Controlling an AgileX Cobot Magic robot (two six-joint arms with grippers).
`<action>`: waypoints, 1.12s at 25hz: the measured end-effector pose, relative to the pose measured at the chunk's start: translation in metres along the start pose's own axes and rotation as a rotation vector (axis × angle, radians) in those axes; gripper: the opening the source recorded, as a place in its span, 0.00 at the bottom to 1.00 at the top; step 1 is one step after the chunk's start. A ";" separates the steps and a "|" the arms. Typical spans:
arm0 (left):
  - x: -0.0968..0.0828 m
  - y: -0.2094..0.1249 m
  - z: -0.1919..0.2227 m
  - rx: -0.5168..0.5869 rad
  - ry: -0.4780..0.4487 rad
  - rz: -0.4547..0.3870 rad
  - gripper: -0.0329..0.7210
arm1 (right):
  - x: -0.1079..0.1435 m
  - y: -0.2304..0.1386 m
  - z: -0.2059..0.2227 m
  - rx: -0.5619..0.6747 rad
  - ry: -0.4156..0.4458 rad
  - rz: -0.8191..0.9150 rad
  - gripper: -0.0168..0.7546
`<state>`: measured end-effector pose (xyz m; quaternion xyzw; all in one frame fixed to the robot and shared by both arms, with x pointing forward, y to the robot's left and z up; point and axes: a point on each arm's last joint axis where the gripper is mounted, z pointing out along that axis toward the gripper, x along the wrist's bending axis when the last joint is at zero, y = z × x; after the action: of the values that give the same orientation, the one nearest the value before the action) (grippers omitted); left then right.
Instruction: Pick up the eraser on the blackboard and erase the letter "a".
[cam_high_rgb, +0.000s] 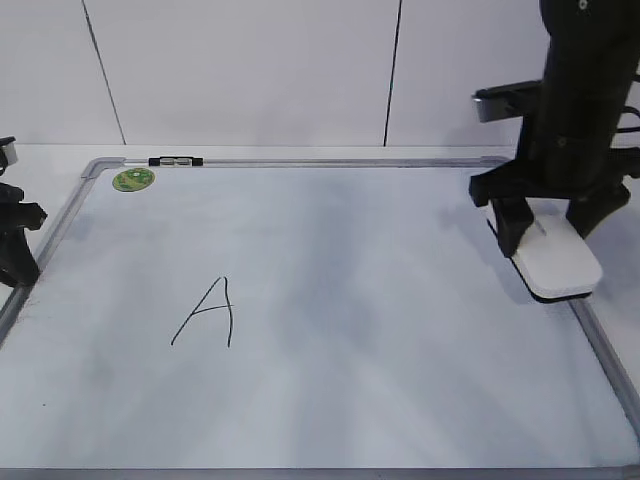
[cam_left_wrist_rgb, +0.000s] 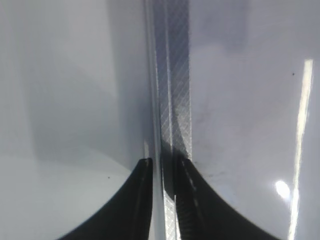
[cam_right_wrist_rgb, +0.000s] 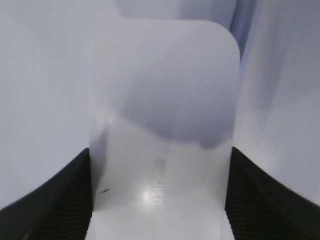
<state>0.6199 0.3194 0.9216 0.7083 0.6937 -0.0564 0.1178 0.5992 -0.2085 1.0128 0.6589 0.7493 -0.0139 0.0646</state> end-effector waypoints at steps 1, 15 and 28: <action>0.000 0.000 0.000 0.000 0.000 0.000 0.20 | -0.004 -0.002 0.004 0.013 -0.005 0.008 0.76; 0.000 0.000 0.000 0.000 0.000 0.000 0.20 | -0.033 -0.006 0.018 -0.038 0.016 0.108 0.76; 0.000 0.000 0.000 0.002 -0.001 0.000 0.21 | -0.036 0.000 0.034 -0.033 0.027 0.127 0.76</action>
<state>0.6197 0.3193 0.9216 0.7084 0.6936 -0.0572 0.1174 0.6066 -0.2478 0.9834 0.7041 0.7069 0.0114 0.0663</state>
